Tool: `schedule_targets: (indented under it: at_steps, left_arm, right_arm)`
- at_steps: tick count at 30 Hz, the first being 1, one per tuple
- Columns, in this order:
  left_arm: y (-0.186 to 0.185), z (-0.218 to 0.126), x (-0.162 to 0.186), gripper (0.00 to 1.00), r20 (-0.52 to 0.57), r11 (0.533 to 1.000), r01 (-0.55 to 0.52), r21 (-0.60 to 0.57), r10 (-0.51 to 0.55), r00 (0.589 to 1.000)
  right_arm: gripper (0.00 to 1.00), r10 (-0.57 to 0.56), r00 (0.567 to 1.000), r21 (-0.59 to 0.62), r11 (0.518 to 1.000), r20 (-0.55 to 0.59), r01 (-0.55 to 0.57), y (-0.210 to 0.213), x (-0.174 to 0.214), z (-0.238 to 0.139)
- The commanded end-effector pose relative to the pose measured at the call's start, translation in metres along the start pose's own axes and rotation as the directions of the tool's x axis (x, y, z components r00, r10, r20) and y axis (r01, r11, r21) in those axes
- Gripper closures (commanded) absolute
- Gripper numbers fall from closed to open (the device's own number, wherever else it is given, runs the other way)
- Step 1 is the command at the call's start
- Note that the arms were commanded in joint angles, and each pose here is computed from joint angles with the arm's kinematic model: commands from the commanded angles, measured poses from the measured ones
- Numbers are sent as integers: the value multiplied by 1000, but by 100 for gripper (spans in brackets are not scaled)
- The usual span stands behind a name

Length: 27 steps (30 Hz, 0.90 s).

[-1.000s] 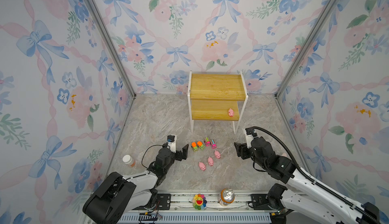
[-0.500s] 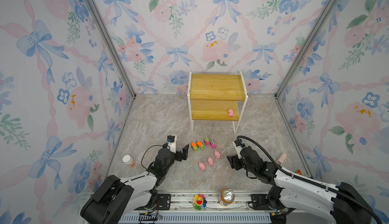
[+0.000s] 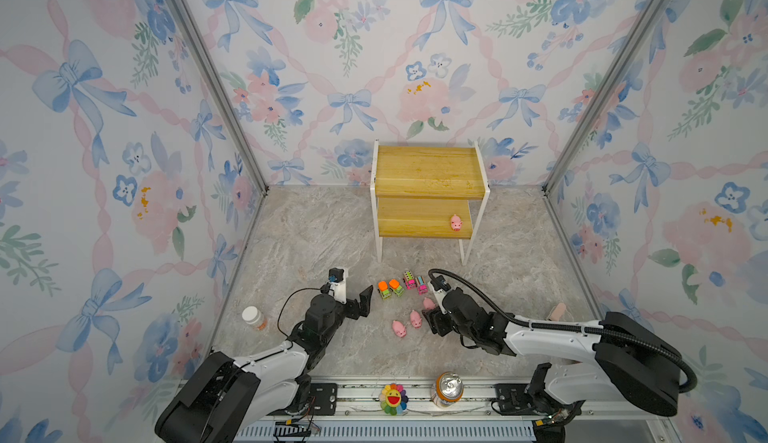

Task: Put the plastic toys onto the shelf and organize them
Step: 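Withdraw the right gripper from the shelf back toward the pigs, then lower the right gripper around the next pink pig and close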

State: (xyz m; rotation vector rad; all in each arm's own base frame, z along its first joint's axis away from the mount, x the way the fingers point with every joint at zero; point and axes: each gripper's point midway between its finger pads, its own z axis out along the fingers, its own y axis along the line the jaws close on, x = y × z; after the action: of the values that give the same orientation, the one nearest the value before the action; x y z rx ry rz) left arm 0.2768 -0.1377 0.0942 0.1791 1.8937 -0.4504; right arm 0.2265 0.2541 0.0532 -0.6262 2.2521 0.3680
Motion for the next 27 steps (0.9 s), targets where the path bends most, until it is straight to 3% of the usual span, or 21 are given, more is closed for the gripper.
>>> schedule_targets:
  at_steps: [1,12,27]
  left_arm:
    - [-1,-2,6,2,-19,1000,-1,5,1,1000]
    - [-1,-2,7,2,-24,1000,0,6,0,1000]
    - [2,-1,11,2,-37,1000,1,-9,-1,999]
  right_arm:
    - [29,2,999,12,1000,36,-3,0,-8,-1]
    - [29,11,999,33,999,37,-12,-9,2,-11]
    - [32,29,1000,32,999,5,-29,-10,22,15]
